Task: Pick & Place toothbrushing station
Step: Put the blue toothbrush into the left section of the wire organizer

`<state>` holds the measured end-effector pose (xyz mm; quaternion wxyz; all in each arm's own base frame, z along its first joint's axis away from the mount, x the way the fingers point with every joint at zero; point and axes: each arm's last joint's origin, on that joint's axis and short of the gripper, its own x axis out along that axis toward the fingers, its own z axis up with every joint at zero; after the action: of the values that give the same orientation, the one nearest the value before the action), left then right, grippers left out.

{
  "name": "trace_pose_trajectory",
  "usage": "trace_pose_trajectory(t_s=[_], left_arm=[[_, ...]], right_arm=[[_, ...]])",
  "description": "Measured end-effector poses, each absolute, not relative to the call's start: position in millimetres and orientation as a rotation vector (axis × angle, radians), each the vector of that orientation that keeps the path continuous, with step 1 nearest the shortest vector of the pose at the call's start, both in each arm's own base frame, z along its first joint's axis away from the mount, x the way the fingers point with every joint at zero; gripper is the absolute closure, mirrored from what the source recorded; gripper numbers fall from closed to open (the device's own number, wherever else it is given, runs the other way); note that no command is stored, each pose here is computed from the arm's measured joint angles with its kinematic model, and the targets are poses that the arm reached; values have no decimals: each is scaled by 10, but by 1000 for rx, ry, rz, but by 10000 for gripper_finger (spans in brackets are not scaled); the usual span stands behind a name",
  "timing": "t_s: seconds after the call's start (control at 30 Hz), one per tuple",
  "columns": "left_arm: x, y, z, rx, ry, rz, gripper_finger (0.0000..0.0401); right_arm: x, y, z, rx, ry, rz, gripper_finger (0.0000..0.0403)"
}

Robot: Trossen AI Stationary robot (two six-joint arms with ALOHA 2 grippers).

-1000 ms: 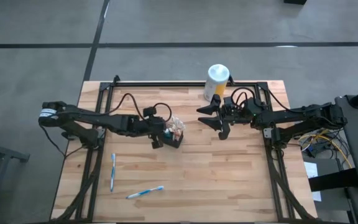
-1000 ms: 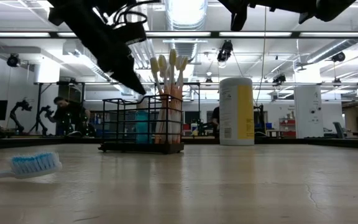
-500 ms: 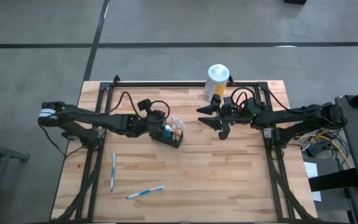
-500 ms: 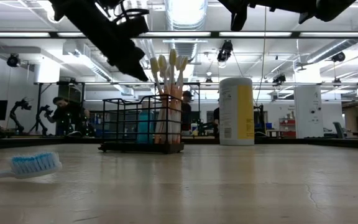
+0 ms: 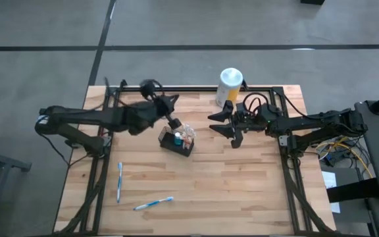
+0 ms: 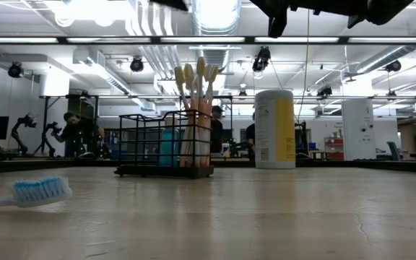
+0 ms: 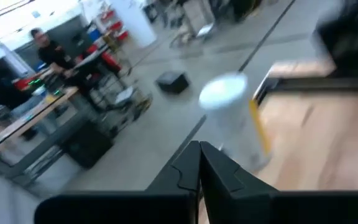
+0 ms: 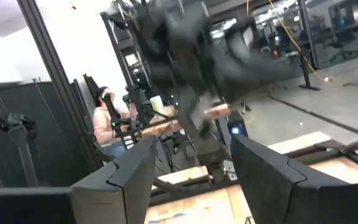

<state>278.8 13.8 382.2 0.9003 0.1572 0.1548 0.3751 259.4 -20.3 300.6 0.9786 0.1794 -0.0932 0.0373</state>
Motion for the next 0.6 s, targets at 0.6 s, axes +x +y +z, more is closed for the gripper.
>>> trace_pose_trajectory(t_s=[0.6], left_arm=[[2126,-224,4927,244,413,237,394]], right_arm=[[2599,-202,2958,368,-136,65,200]])
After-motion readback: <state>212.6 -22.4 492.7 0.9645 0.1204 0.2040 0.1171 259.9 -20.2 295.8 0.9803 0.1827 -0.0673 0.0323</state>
